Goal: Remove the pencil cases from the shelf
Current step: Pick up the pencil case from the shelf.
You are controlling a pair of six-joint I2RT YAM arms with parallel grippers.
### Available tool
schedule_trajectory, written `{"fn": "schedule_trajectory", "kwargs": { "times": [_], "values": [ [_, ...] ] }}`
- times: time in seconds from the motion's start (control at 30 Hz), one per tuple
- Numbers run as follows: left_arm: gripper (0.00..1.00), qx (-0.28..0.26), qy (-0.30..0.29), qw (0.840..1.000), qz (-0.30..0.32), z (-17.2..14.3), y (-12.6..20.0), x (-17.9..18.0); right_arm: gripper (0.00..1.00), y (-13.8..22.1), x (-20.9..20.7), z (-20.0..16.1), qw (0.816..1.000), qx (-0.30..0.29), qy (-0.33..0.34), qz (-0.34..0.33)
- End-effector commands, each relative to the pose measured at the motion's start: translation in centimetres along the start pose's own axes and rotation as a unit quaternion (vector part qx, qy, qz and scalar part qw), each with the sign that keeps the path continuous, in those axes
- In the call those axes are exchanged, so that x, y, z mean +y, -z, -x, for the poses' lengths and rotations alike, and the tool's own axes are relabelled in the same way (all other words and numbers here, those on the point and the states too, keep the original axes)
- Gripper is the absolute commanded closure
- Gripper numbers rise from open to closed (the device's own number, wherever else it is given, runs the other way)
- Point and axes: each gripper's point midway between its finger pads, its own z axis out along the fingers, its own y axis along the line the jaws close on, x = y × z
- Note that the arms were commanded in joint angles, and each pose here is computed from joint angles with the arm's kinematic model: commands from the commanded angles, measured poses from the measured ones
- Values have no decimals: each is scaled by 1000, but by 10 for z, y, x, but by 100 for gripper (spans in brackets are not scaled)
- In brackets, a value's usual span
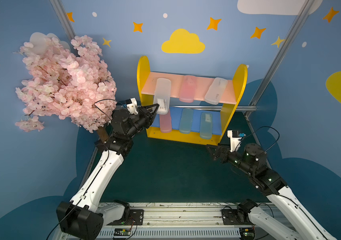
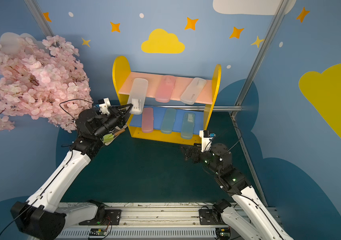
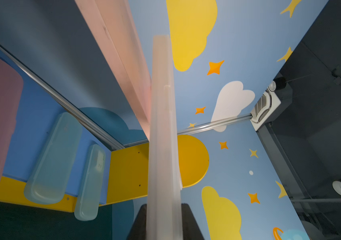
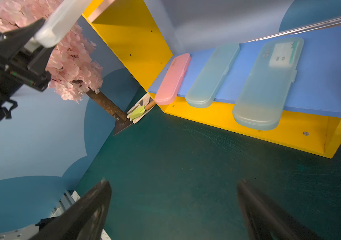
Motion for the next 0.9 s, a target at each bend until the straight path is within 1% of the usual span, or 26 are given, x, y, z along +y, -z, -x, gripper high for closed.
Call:
{"fn": "schedule_trajectory", "kwargs": {
  "times": [0.0,0.1,0.23,0.37,0.47,0.57,0.67,0.77,0.87],
  "values": [
    [96,20,-31,998,-60,-26,31,-32,1,11,23,9,999,3,-12,45],
    [96,26,-44,997,-66,-50,57,-32,1,14,44,11,994,1,-26,105],
    [97,43,-46,995,-79,-77,81,-25,1,15,76,18,978,0,-77,196],
    [97,70,-48,992,-95,-101,92,-16,2,13,107,25,953,11,-128,274],
    [97,88,-52,988,-113,-115,94,-14,5,13,131,28,939,17,-134,315],
    [97,104,-61,985,-127,-126,95,-17,7,8,150,25,934,28,-133,329],
    [97,116,-72,980,-143,-135,96,-24,10,-1,162,22,934,33,-137,328],
    [97,121,-73,979,-148,-139,97,-26,14,-12,158,21,938,29,-161,305],
    [97,122,-67,980,-143,-142,96,-22,17,-21,151,25,937,6,-190,294]
  ]
}}
